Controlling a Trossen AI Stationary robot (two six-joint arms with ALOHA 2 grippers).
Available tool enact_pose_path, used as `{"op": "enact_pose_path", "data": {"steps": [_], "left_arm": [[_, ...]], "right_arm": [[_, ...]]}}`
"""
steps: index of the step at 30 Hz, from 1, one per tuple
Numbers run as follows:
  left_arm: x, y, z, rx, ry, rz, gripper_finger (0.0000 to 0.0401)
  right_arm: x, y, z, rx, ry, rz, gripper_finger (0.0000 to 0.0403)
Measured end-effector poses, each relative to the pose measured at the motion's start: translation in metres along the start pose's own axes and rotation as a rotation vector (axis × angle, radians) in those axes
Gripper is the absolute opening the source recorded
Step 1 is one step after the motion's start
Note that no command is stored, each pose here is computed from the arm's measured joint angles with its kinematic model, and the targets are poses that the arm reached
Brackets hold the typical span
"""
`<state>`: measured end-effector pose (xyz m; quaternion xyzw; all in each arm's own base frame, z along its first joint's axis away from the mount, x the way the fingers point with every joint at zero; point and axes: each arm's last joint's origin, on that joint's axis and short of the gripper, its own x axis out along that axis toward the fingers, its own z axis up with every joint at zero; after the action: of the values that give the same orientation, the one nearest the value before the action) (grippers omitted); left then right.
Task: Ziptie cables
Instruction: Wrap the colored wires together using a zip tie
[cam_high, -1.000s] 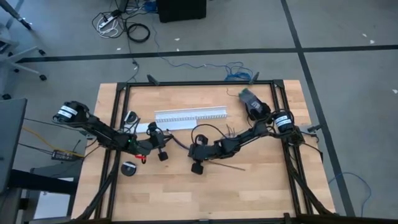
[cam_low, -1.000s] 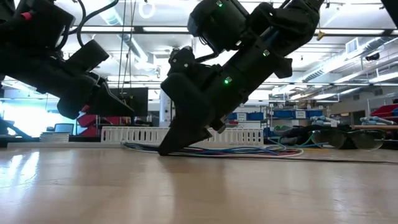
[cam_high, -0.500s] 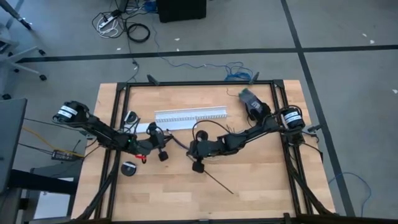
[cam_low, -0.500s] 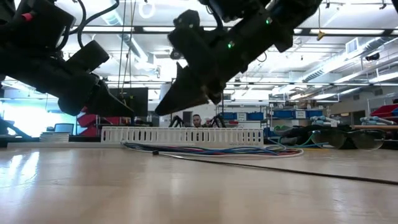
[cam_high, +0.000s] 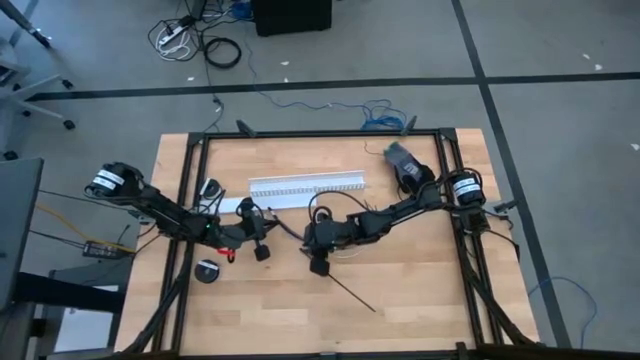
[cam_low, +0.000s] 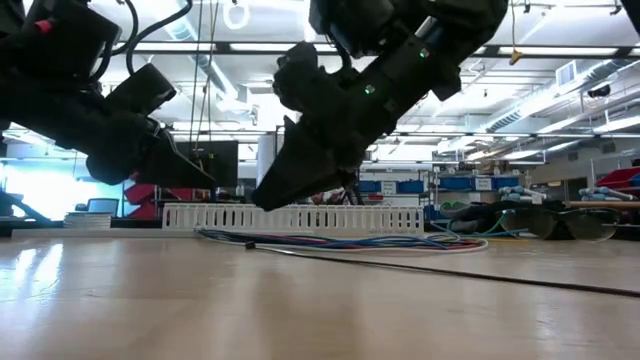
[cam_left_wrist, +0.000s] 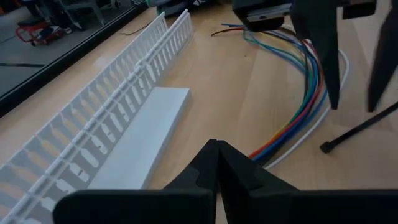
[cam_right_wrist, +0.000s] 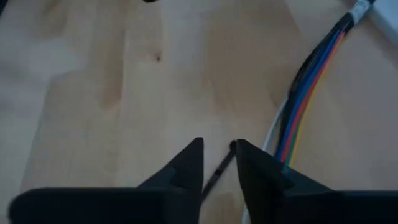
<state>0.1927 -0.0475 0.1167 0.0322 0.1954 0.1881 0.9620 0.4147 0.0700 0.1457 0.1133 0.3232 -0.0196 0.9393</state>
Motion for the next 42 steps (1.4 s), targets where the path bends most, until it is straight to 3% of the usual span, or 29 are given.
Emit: {"op": "enact_pose_path", "data": {"steps": [9, 14, 22, 38, 42], "left_arm": [[0.0, 0.0, 0.0, 0.017, 0.0, 0.0, 0.0], [0.0, 0.0, 0.0, 0.017, -0.001, -0.001, 0.0], [0.0, 0.0, -0.001, 0.025, 0.009, -0.001, 0.0], [0.0, 0.0, -0.001, 0.022, 0.006, -0.001, 0.0], [0.0, 0.0, -0.001, 0.023, 0.006, -0.001, 0.0]], "right_arm": [[0.001, 0.001, 0.0, 0.014, -0.009, -0.007, 0.0119], [0.02, -0.001, -0.011, 0.017, -0.033, 0.024, 0.0117], [0.026, -0.007, -0.018, -0.004, -0.039, -0.092, 0.0116], [0.026, -0.014, -0.014, -0.016, -0.066, -0.141, 0.0116], [0.038, -0.017, -0.024, -0.012, -0.055, -0.139, 0.0116]]}}
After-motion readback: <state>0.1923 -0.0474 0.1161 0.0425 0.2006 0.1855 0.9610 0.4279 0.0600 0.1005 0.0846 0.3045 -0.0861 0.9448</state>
